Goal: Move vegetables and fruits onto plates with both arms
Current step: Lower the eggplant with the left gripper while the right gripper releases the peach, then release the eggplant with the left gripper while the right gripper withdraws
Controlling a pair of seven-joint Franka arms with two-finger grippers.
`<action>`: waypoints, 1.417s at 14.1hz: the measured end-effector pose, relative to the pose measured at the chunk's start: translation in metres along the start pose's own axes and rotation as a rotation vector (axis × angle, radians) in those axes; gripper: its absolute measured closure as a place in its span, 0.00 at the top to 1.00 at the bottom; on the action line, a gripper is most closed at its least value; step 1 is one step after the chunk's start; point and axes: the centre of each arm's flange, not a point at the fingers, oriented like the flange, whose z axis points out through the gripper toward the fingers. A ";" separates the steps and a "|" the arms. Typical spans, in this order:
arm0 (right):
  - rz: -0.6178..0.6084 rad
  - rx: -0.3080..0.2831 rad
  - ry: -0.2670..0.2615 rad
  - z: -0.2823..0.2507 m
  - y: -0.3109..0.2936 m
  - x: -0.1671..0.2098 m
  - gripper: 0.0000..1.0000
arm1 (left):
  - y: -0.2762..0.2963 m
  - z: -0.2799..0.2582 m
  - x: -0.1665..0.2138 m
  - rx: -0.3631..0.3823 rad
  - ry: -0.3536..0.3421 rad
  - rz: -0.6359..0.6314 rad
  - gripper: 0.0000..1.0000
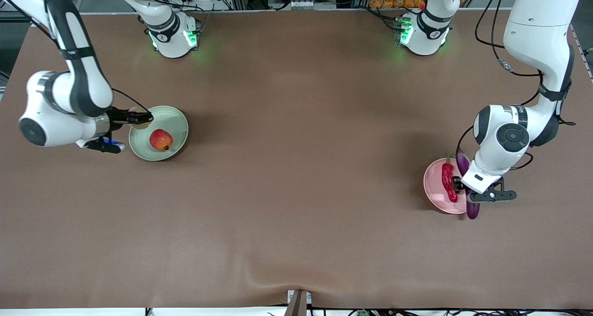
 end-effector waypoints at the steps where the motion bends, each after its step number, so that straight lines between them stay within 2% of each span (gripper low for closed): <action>1: 0.003 -0.001 0.007 0.010 0.002 0.001 0.77 | 0.001 -0.001 0.001 -0.002 0.005 0.001 0.90; 2: 0.005 -0.002 0.008 0.016 0.003 0.001 0.77 | 0.002 -0.004 0.003 -0.003 0.013 0.002 0.99; 4: 0.005 -0.002 0.008 0.018 0.003 0.001 0.80 | 0.004 -0.015 0.008 -0.006 0.031 0.004 1.00; 6: 0.001 -0.001 0.011 0.017 0.003 0.002 0.96 | 0.005 -0.027 0.012 -0.008 0.051 0.006 1.00; 7: -0.010 -0.001 0.017 0.015 0.003 0.002 1.00 | 0.005 -0.032 0.013 -0.009 0.059 0.006 1.00; 11: -0.038 0.000 0.059 -0.016 -0.003 0.008 1.00 | 0.014 -0.047 0.017 -0.012 0.080 0.019 1.00; 14: -0.071 0.002 0.111 -0.089 -0.018 0.007 1.00 | 0.023 -0.058 0.018 -0.010 0.077 0.033 1.00; 17: -0.145 0.000 0.241 -0.190 -0.048 -0.006 1.00 | 0.026 -0.061 0.018 -0.009 0.074 0.038 1.00; 18: -0.166 -0.002 0.266 -0.219 -0.057 -0.014 1.00 | 0.026 -0.063 0.019 -0.009 0.078 0.037 1.00; 20: -0.193 -0.004 0.278 -0.260 -0.064 -0.026 1.00 | 0.026 -0.075 0.022 -0.007 0.086 0.038 1.00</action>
